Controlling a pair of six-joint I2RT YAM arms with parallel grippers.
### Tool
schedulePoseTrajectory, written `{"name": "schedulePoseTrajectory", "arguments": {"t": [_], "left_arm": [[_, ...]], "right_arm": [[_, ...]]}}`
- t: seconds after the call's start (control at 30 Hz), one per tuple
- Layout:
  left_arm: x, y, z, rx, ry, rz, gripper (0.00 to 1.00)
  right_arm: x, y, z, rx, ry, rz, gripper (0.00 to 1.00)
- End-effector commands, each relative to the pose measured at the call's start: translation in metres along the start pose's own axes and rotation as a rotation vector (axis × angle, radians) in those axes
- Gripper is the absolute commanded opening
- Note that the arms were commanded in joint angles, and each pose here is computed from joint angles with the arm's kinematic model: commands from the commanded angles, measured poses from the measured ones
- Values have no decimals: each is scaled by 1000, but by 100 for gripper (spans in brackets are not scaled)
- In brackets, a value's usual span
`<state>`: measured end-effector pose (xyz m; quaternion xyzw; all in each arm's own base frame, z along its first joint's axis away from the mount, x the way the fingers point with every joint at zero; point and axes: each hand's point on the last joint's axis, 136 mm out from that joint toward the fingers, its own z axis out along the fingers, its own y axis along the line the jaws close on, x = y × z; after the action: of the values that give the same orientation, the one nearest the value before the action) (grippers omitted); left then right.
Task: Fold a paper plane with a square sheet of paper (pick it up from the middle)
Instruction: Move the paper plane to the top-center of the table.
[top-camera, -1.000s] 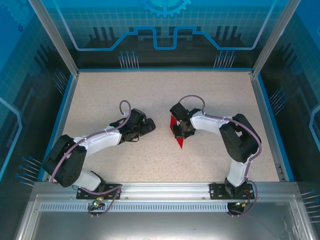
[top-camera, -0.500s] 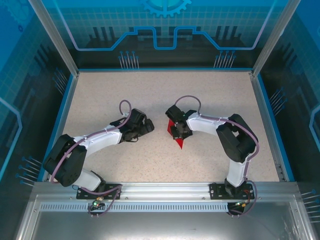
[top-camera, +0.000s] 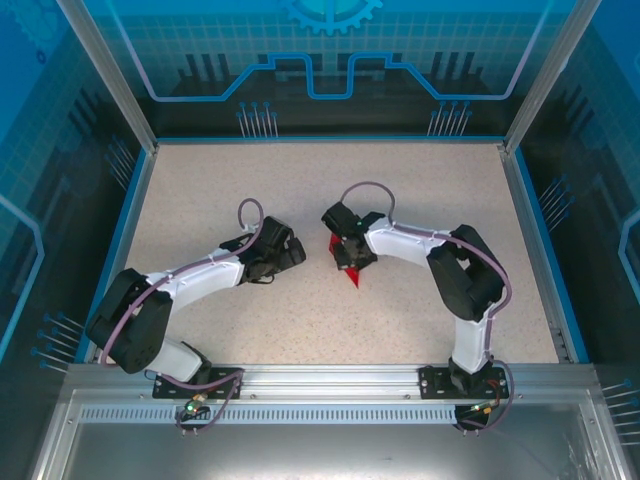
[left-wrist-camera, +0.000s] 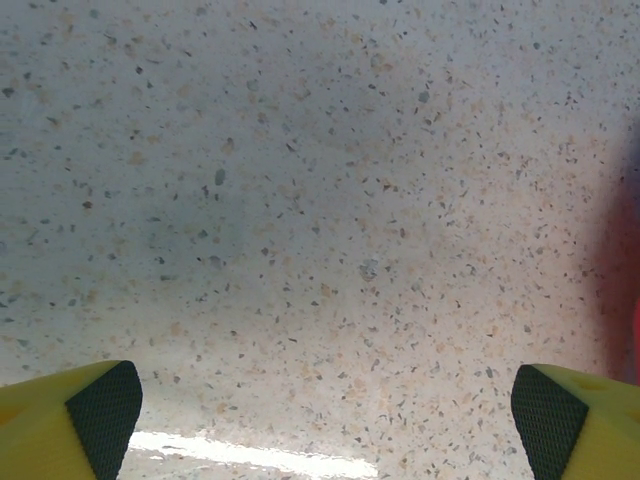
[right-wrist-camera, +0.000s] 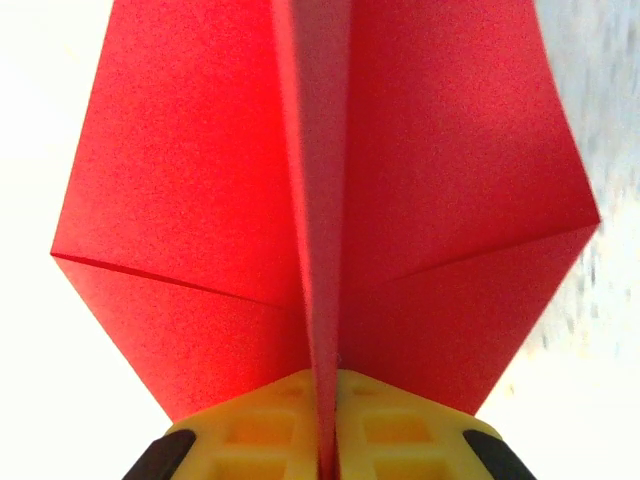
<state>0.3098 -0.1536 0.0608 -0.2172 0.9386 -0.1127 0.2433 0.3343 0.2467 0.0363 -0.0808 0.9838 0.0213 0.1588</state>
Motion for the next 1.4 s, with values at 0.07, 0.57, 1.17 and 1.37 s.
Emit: {"name": "schedulePoseTrajectory", "arguments": {"t": [0.07, 0.57, 1.17, 1.37], "left_arm": [[-10, 13, -13, -67, -38, -2, 99], [-7, 16, -11, -87, -21, 4, 99], [-13, 14, -12, -122, -25, 16, 99], [-38, 12, -33, -170, -102, 47, 99]], "right_arm": [[-47, 16, 11, -62, -35, -3, 10], [-106, 11, 50, 31, -69, 26, 13], [-99, 11, 57, 46, -20, 67, 18], [-131, 26, -35, -82, -142, 80, 36]]}}
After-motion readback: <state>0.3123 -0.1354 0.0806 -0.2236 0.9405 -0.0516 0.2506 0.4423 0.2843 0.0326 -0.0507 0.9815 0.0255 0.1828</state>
